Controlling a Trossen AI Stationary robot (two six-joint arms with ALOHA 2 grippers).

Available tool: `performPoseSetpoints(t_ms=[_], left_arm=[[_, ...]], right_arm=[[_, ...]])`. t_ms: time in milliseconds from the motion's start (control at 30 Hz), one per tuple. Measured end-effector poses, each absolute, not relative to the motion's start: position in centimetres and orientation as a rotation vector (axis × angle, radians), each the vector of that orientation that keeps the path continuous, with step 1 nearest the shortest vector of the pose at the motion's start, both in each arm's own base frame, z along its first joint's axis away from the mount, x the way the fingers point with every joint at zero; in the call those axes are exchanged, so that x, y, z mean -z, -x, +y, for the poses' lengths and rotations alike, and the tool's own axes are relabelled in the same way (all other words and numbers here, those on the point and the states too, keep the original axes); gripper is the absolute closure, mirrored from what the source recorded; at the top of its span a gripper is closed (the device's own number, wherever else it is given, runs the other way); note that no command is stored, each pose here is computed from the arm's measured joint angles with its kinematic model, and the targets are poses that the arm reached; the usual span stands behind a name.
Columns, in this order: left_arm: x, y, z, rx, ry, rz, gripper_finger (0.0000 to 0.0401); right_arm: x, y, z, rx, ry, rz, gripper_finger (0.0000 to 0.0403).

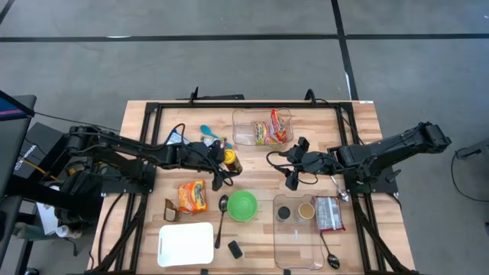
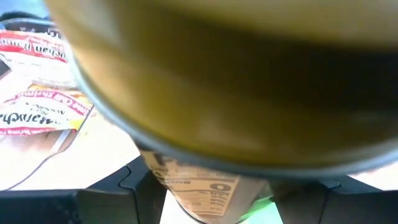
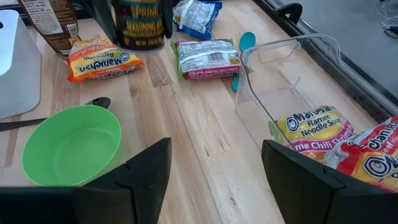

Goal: Pick & Place Food Item
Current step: Put the black seasoning into the bottom transparent bin

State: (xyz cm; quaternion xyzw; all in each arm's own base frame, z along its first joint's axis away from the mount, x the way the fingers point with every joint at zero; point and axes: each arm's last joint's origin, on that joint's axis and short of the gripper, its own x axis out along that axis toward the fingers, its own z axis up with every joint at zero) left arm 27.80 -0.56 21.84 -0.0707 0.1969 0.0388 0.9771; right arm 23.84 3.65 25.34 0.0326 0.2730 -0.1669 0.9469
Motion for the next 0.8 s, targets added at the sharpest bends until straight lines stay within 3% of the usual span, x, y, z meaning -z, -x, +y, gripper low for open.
performPoseSetpoints(t_ms=[233,600,800], left_arm=[[-21.2,-29.8,-0.6,-0.078,0.138,0.437,0.0176],[-19.6,-35.3,-0.8,-0.047,0.061,0.682,0.0176],[-19.9,-37.3,-0.9,0.007,-0.020,0.720,0.0173]], right_arm=[[-25.3,-23.8,3.7,0.340,-0.067,0.554,0.0159],[-25.3,-23.8,3.7,0.327,-0.036,0.567,0.0159],[-25.4,-24.0,3.9,0.229,-0.006,0.572,0.0159]])
